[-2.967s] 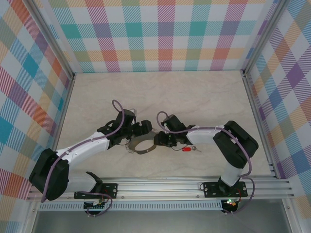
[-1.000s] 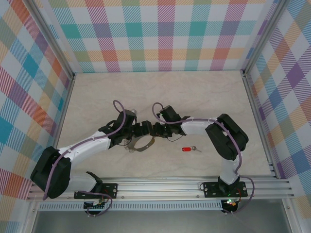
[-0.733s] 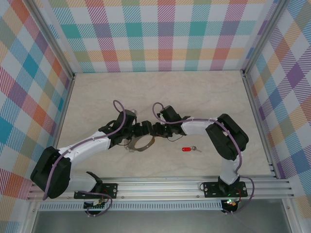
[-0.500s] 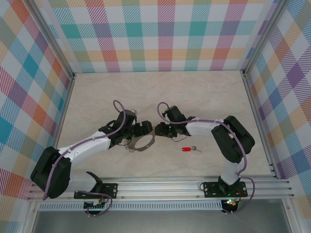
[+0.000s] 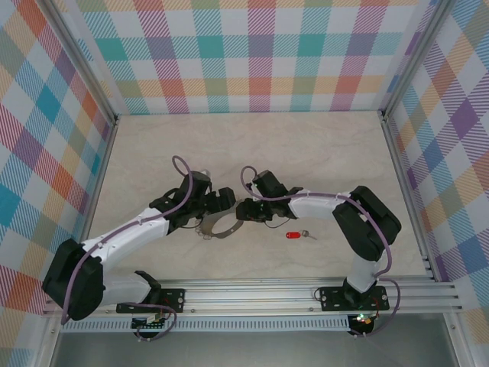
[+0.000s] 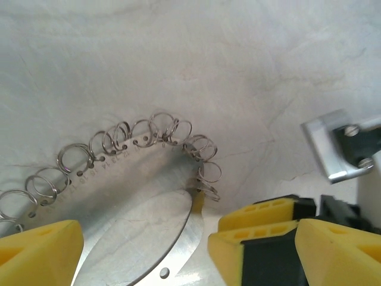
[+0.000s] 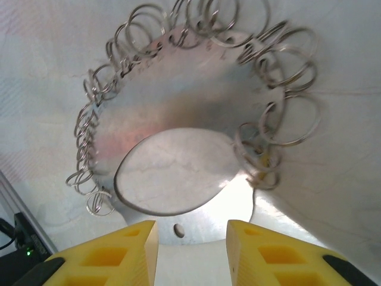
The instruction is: Put the keys on the keyring
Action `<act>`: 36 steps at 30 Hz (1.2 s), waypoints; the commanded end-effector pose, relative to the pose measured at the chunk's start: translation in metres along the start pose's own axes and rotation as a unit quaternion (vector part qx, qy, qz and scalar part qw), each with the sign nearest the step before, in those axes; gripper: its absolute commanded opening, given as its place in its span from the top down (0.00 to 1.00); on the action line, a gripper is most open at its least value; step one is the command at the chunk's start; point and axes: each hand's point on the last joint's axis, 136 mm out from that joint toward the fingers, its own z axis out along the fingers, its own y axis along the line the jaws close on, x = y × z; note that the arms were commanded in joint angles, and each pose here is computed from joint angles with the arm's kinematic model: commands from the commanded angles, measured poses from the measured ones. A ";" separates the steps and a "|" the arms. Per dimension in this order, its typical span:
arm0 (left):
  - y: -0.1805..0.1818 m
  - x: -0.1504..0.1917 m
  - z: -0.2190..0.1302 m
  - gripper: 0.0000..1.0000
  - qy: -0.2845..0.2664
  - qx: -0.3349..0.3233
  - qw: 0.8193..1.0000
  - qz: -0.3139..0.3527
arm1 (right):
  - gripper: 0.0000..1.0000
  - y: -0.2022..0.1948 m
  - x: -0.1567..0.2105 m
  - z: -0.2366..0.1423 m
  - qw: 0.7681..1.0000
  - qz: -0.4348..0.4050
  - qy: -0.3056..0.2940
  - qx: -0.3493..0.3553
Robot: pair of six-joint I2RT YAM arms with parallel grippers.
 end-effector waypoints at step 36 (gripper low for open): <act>-0.003 -0.010 -0.007 0.08 -0.014 0.004 1.000 -0.007 | 0.69 -0.024 -0.010 0.000 1.000 -0.012 -0.009 -0.012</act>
